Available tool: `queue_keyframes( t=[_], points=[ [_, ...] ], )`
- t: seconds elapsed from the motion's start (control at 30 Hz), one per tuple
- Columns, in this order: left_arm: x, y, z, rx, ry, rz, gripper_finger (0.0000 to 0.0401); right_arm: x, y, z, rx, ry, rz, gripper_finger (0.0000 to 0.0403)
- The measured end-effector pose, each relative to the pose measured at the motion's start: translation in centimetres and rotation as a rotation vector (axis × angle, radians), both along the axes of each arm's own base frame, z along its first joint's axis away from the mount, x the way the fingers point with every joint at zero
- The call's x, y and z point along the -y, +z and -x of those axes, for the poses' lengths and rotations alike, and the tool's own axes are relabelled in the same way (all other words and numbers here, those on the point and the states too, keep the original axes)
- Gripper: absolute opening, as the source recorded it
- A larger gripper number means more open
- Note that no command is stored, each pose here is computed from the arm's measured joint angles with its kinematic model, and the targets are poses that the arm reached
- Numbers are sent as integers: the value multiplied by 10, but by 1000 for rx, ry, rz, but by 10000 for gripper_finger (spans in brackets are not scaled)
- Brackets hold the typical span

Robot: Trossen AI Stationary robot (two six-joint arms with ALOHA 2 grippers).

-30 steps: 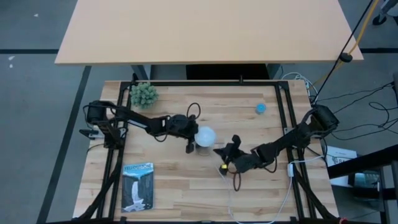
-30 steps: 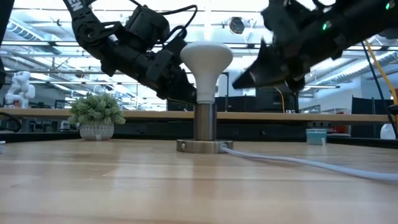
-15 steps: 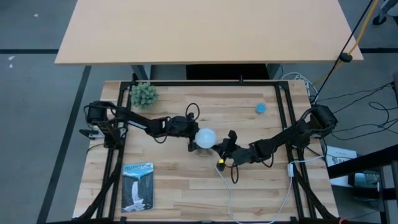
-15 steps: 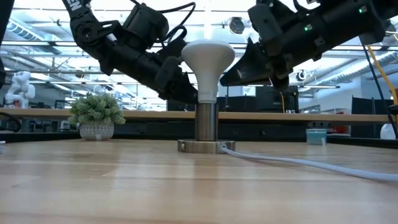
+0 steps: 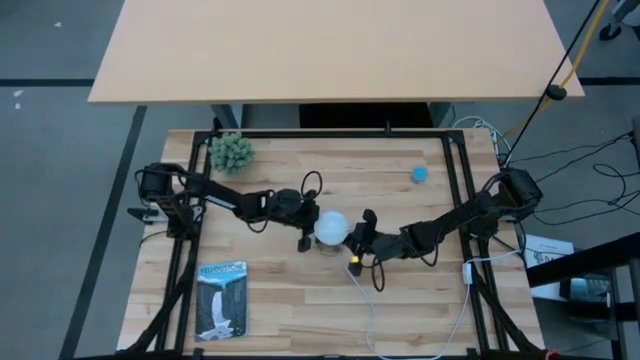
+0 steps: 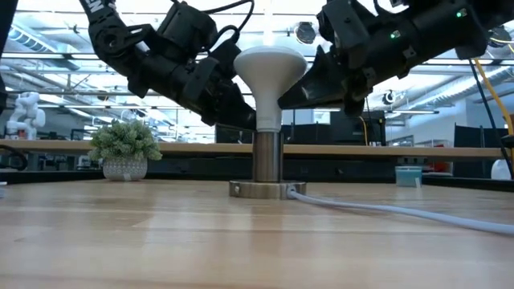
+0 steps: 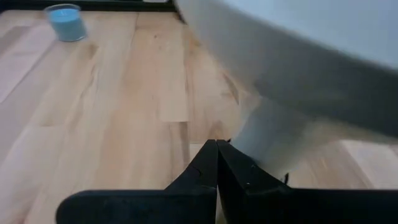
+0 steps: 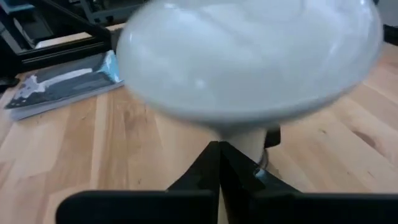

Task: Screw lightbulb
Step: Remove the lightbulb from the lamp

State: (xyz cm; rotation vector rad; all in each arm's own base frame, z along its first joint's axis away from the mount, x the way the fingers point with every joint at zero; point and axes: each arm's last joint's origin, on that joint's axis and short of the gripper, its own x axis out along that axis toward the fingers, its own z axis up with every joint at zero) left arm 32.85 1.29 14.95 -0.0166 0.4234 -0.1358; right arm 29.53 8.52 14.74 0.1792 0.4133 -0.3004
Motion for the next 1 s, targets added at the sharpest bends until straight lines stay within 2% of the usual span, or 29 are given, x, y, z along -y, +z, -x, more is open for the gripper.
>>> queue_keyframes(
  t=[0.23, 0.37, 0.43, 0.6, 0.77, 0.9, 1.0],
  points=[
    [4, 0, 0, -1, -8, -1, 0, 10, -7, -3, -27, -35, 3, 0],
    [7, -1, 0, -9, -29, 6, 0, 16, -10, 0, -42, -178, 34, 0],
    [7, -2, 1, -21, -32, 7, 0, 17, -11, 1, -50, -198, 32, 0],
    [1, -2, 1, -36, 26, -16, 0, 10, -12, 2, -56, -133, -27, 0],
    [-8, -2, 1, -34, 89, -30, 0, 1, -5, -2, 14, -20, -89, 0],
    [-6, 1, 0, 2, 59, -16, 0, 1, 0, -5, 62, -3, -78, 0],
    [-5, 1, 0, 0, 50, -17, 0, 2, -2, -5, 37, 8, -129, 0]
  ],
)
